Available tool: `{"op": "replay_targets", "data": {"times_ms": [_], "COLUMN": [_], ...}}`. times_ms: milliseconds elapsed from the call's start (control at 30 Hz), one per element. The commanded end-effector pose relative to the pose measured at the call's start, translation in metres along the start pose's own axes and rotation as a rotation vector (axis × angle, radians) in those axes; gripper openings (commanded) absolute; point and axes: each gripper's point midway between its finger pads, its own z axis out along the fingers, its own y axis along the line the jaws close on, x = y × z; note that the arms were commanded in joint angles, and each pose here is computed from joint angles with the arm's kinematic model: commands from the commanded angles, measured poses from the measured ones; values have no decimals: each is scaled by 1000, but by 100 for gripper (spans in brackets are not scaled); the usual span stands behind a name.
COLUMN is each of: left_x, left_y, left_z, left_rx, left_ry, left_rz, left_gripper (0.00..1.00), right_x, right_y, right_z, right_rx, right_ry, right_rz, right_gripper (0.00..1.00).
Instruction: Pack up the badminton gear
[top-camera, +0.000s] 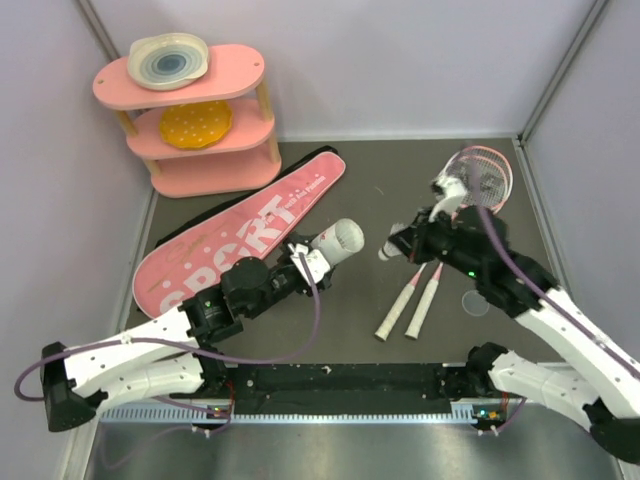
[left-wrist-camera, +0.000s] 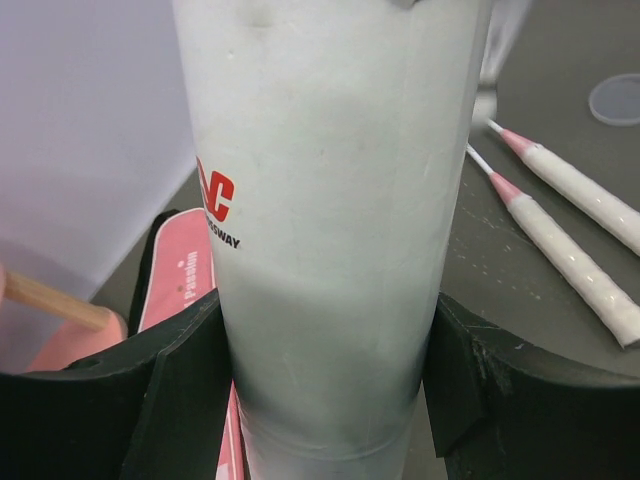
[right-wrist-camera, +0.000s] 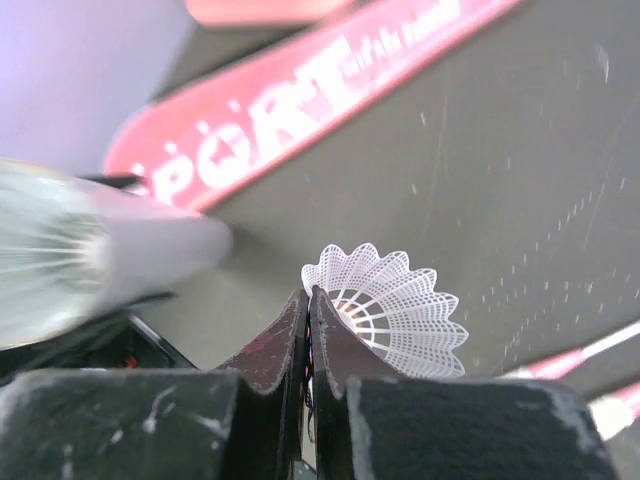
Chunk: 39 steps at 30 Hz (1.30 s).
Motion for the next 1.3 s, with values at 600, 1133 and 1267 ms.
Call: {"op": "replay_targets", "data": {"times_ms": [600, 1133, 1267], "left_x": [-25, -27, -27], "left_y": [-21, -22, -17], "left_z": [14, 12, 12], "left_rx": [117, 111, 88], "left_ry": [-61, -68, -66], "left_rz": [-8, -4, 4], "left_gripper": [20, 19, 19], "right_x": [-68, -35, -27], "right_y": [111, 131, 144], "right_z": [-91, -59, -69], "right_rx": [-371, -457, -539], "right_ry": [-216, -125, -70], "right_rz": [-172, -124, -104], "right_gripper": [0, 30, 61]}}
